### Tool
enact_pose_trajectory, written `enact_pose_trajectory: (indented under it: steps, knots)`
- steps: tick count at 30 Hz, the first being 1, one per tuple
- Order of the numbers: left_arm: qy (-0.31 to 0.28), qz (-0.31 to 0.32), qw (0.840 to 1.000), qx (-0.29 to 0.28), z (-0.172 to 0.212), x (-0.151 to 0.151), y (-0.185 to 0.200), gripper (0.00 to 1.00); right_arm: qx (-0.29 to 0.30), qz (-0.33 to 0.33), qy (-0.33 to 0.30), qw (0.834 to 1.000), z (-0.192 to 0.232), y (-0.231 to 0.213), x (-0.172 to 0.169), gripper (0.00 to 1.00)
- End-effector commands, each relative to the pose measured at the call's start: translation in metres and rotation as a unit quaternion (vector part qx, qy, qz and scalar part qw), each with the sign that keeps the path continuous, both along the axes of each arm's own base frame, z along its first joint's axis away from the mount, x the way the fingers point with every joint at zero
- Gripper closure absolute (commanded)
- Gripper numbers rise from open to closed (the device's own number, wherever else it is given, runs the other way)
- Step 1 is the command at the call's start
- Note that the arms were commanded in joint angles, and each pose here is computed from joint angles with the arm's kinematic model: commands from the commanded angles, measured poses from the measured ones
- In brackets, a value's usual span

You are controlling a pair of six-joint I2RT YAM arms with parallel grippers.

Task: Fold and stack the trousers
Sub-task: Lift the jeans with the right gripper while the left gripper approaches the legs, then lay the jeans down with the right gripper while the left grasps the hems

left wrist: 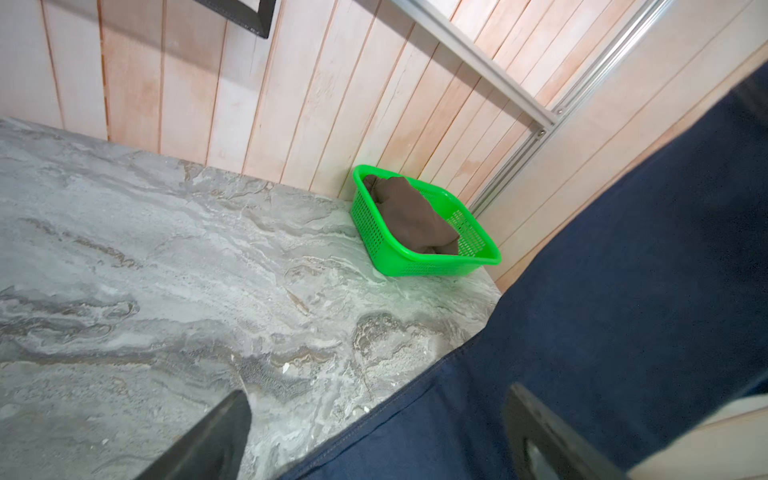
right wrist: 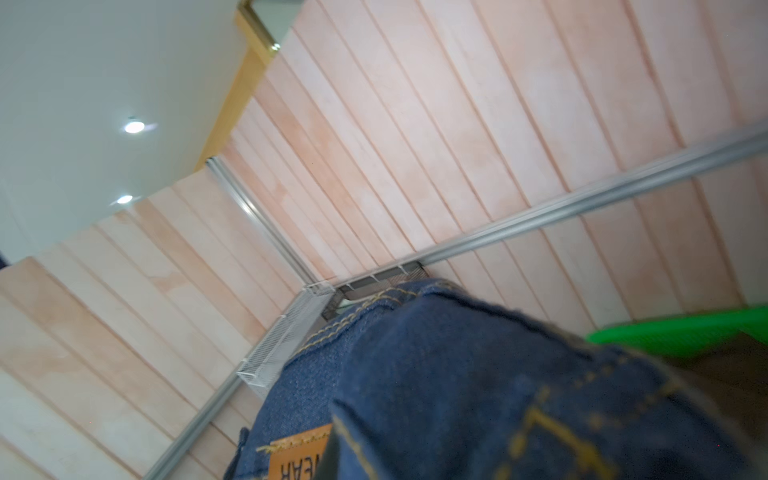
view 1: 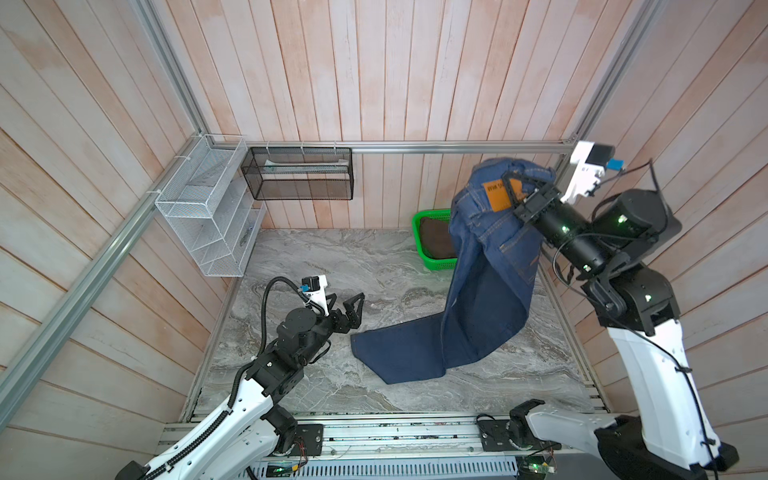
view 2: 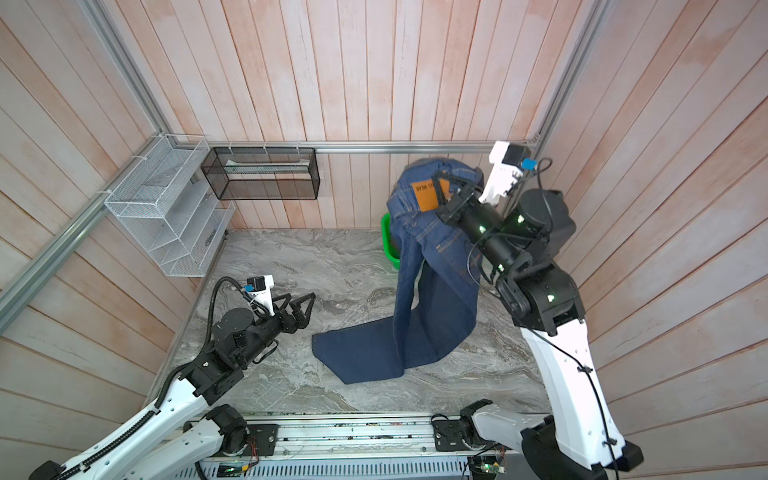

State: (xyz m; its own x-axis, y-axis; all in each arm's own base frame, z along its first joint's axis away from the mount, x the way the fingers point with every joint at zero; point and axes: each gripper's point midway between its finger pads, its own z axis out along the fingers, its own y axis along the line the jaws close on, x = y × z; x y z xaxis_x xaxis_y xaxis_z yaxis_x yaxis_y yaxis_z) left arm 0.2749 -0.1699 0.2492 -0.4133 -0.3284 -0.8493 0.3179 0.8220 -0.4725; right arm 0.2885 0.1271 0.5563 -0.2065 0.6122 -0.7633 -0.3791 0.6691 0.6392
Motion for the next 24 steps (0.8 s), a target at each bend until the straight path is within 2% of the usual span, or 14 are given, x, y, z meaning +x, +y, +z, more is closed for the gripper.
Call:
enact_pose_trajectory:
  steps: [1, 5, 8, 10, 12, 15, 17, 19, 24]
  knots:
    - [0.066, 0.013, 0.997, 0.027, -0.031, -0.002, 0.004, 0.05, 0.022, -0.143, 0.042, 0.989, -0.048, -0.065, 0.01, 1.0]
    - [0.107, 0.003, 0.993, 0.047, -0.051, -0.008, 0.001, 0.07, 0.042, -0.203, 0.144, 0.968, -0.152, -0.124, 0.028, 1.0]
    - [0.121, -0.005, 0.991, 0.058, -0.056, -0.015, -0.001, 0.07, 0.064, -0.248, 0.213, 0.943, -0.218, -0.164, 0.031, 0.98]
    - [0.127, -0.007, 0.99, 0.063, -0.056, -0.019, -0.001, 0.07, 0.074, -0.28, 0.242, 0.926, -0.248, -0.186, 0.026, 0.89]
    - [0.136, -0.013, 0.988, 0.067, -0.057, -0.025, -0.003, 0.07, 0.09, -0.317, 0.268, 0.905, -0.273, -0.208, 0.018, 0.69]
    - [0.153, -0.028, 0.985, 0.071, -0.065, -0.035, -0.011, 0.08, 0.112, -0.355, 0.291, 0.881, -0.293, -0.23, 0.005, 0.47]
    - [0.171, -0.038, 0.982, 0.073, -0.075, -0.043, -0.018, 0.1, 0.111, -0.368, 0.3, 0.873, -0.295, -0.234, 0.0, 0.34]
    - [0.191, -0.044, 0.978, 0.077, -0.087, -0.053, -0.026, 0.1, 0.115, -0.372, 0.298, 0.871, -0.292, -0.234, -0.004, 0.28]
    - [0.235, -0.041, 0.969, 0.058, -0.113, -0.074, -0.047, 0.1, 0.13, -0.352, 0.297, 0.878, -0.288, -0.225, -0.004, 0.25]
